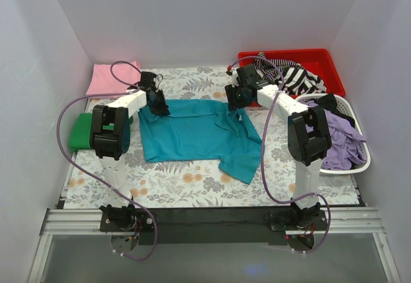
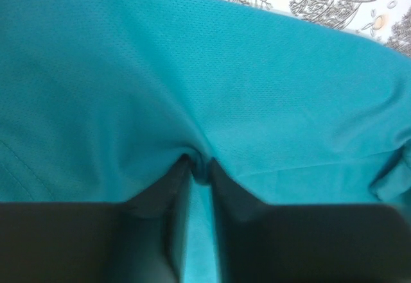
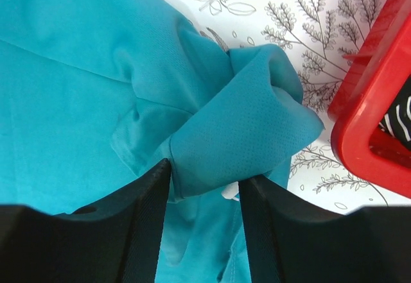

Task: Fold and stack the t-shirts
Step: Flatten the tshirt out

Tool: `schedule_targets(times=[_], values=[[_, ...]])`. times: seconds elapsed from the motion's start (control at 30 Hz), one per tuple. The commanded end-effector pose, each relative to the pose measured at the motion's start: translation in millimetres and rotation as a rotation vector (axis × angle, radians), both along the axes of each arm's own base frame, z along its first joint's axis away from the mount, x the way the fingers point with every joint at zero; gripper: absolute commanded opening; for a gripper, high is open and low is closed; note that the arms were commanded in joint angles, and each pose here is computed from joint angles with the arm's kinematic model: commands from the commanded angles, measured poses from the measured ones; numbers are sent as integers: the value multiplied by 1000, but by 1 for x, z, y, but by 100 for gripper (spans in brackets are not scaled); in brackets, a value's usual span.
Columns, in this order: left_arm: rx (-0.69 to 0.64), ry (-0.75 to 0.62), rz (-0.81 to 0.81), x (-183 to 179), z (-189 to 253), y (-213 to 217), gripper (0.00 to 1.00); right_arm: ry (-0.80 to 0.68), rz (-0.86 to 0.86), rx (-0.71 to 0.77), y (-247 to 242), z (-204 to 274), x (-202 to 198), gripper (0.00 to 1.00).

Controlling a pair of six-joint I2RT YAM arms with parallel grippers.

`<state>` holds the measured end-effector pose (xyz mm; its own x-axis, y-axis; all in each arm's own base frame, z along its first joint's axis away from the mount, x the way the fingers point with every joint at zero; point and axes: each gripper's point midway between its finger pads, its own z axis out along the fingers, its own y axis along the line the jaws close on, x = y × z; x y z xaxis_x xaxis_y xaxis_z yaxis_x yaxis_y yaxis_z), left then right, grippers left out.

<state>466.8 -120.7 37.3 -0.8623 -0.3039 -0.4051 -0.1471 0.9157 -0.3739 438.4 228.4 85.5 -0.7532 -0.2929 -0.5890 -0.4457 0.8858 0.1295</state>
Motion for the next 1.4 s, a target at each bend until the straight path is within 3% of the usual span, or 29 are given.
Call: schedule_targets(times=[0.0,0.1,0.2,0.23,0.27,0.53,0.7,0.93,1.07,1.37], values=[[29,-20,9,9,7,3,11,-48,13,58,12,17,16,50],[37,1,1,11,0,3,0,-50,21,66,14,18,17,44],[39,-7,5,12,2,4,0,-52,25,75,16,21,17,25],[44,-16,-3,12,4,4,0,-54,28,80,17,22,17,7],[47,-22,-7,12,6,4,0,-59,35,80,17,24,17,1],[-26,-236,-67,19,115,-8,0,-152,62,117,14,71,8,1],[-29,-316,-81,13,173,-5,0,-274,58,149,7,131,0,1],[16,-488,-66,0,281,28,0,-423,83,168,-4,218,-16,1],[26,-646,-37,-9,368,56,0,-570,66,191,-12,291,-18,1],[-6,-845,29,-18,449,95,0,-760,62,282,-10,391,-14,1]])
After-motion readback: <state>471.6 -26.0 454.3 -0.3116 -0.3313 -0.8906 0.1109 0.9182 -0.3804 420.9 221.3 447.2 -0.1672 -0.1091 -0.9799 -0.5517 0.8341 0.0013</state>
